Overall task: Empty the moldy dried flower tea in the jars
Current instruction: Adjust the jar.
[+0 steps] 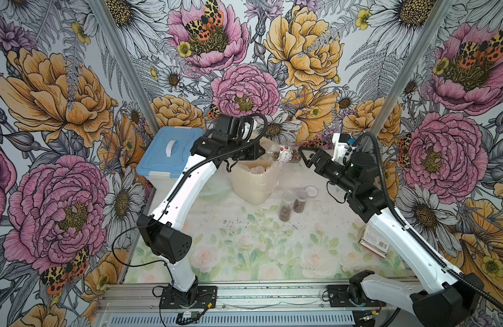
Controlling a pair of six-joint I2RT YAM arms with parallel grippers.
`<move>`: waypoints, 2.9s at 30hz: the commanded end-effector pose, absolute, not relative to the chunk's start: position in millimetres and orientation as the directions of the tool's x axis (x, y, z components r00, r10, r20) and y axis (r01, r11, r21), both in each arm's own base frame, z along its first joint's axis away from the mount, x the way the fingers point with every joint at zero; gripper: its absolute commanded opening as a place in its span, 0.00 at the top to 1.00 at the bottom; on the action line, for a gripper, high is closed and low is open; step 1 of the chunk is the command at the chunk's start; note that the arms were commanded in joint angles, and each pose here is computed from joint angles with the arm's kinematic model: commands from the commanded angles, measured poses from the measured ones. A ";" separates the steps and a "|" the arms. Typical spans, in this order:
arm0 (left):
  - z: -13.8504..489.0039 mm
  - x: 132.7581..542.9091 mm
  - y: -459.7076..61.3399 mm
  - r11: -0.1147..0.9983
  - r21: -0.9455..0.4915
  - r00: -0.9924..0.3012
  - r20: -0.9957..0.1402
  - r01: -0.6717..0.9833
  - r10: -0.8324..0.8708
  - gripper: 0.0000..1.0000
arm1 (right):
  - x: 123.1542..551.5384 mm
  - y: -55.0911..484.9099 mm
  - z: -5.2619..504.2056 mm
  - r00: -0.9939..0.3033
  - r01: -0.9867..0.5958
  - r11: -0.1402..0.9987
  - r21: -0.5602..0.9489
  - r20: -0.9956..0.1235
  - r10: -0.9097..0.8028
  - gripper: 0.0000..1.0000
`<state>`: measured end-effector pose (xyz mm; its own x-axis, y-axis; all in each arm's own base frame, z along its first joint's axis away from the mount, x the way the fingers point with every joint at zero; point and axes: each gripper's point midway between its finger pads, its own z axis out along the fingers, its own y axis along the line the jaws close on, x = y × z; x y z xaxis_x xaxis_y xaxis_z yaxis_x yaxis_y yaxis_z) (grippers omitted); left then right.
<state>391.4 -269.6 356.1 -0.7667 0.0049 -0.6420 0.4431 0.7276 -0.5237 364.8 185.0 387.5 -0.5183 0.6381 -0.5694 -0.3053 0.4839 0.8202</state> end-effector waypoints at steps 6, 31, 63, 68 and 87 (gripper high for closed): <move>379.4 403.4 -267.8 0.720 -0.532 -0.726 -0.685 0.446 -0.056 1.00 | 383.3 182.9 383.6 -0.605 -0.107 0.053 0.993 -0.107 0.789 0.01; 386.2 394.1 -301.9 0.642 -0.601 -0.744 -0.664 0.476 -0.069 1.00 | 406.4 208.1 378.5 -0.622 -0.070 -0.151 0.986 0.075 0.779 0.15; 370.7 394.6 -313.3 0.661 -0.594 -0.760 -0.648 0.458 -0.055 0.96 | 423.8 193.4 375.4 -0.482 -0.085 -0.257 0.963 0.186 0.856 0.71; 371.8 397.0 -309.9 0.665 -0.594 -0.758 -0.649 0.453 -0.063 0.91 | 426.5 192.0 373.9 -0.470 -0.083 -0.264 0.961 0.196 0.861 0.75; 401.3 384.9 -243.8 0.741 -0.533 -0.662 -0.732 0.409 -0.162 0.40 | 442.3 190.3 364.9 -0.420 -0.097 -0.189 0.977 0.132 0.898 0.77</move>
